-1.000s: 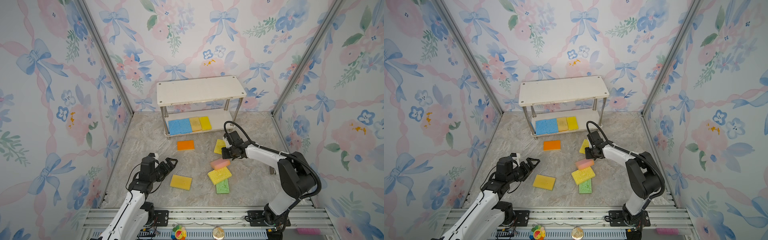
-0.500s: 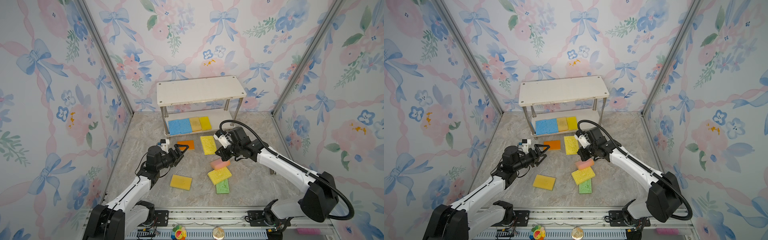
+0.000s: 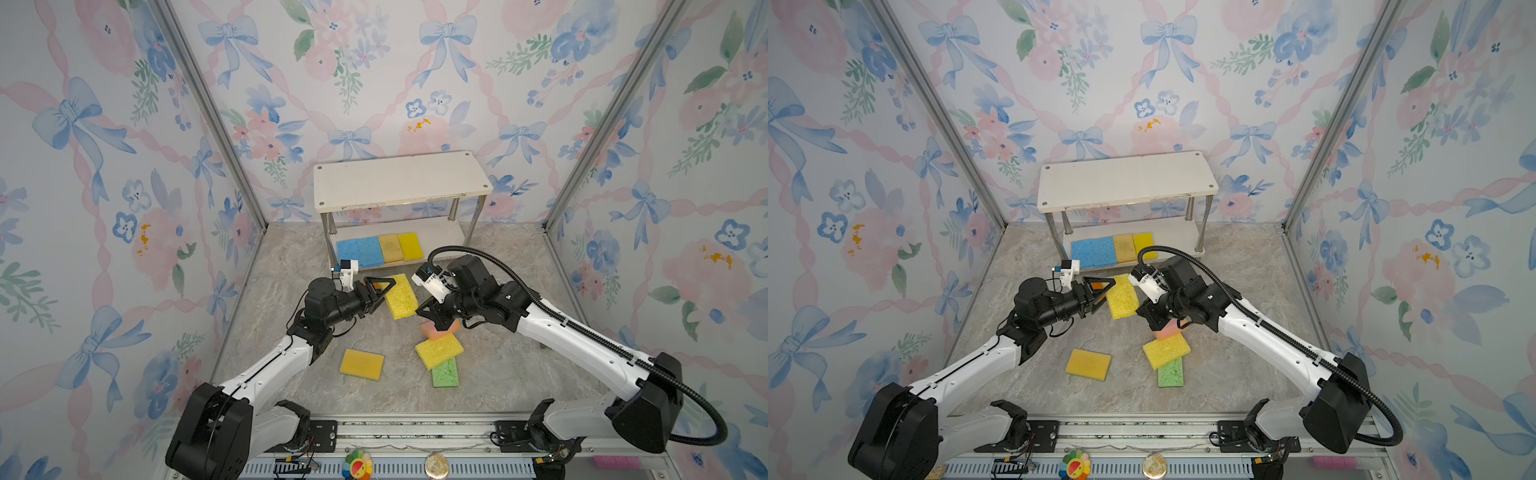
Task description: Place and organize the cleaning sponges onto the shelf
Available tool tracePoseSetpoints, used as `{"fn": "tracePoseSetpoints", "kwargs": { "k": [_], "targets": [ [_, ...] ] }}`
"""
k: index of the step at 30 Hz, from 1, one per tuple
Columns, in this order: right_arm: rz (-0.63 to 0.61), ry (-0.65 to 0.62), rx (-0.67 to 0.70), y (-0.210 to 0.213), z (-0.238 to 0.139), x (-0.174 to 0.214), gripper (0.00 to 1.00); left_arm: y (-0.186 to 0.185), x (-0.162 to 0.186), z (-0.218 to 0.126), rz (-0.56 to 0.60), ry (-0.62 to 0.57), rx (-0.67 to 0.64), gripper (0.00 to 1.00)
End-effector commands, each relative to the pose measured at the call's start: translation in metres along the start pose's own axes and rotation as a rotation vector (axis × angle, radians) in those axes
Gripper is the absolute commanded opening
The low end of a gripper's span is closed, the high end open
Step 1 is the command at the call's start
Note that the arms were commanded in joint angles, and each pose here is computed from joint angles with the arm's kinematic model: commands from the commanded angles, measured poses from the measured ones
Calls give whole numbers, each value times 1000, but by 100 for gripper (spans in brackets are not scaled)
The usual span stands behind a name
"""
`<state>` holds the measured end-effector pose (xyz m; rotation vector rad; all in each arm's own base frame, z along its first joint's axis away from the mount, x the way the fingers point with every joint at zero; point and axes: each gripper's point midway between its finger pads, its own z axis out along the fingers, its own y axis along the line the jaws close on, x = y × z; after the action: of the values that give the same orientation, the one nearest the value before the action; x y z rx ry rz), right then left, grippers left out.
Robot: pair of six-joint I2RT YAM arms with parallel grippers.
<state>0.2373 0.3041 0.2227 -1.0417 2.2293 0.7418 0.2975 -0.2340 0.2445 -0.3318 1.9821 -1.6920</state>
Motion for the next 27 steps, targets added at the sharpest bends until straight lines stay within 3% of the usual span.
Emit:
{"fn": "tracePoseSetpoints", "kwargs": {
  "k": [1, 2, 4, 8, 13, 15, 20, 27],
  "targets": [
    [-9, -34, -14, 11, -16, -13, 0, -11, 0, 1, 50, -9, 29, 13],
    [-5, -35, -25, 14, -18, -14, 1, -10, -1, 1, 54, -15, 25, 0],
    [-2, -31, -32, 17, -21, -15, 6, -8, -1, 2, 62, -20, 20, 0],
    [108, -23, -21, 11, -35, -10, 35, -9, -3, -1, 92, -44, 18, 0],
    [564, -24, -106, -8, -58, -9, 60, -8, -4, -1, 139, -51, 7, 0],
    [674, -3, -182, -2, -57, -11, 61, -8, -2, 0, 141, -39, 8, 0],
    [764, -51, -256, 10, -55, -27, 59, -17, 0, 2, 155, -11, 32, 0],
    [784, -21, -268, 13, -37, -20, 51, -26, -1, 0, 152, -21, 50, 0]
  ]
}}
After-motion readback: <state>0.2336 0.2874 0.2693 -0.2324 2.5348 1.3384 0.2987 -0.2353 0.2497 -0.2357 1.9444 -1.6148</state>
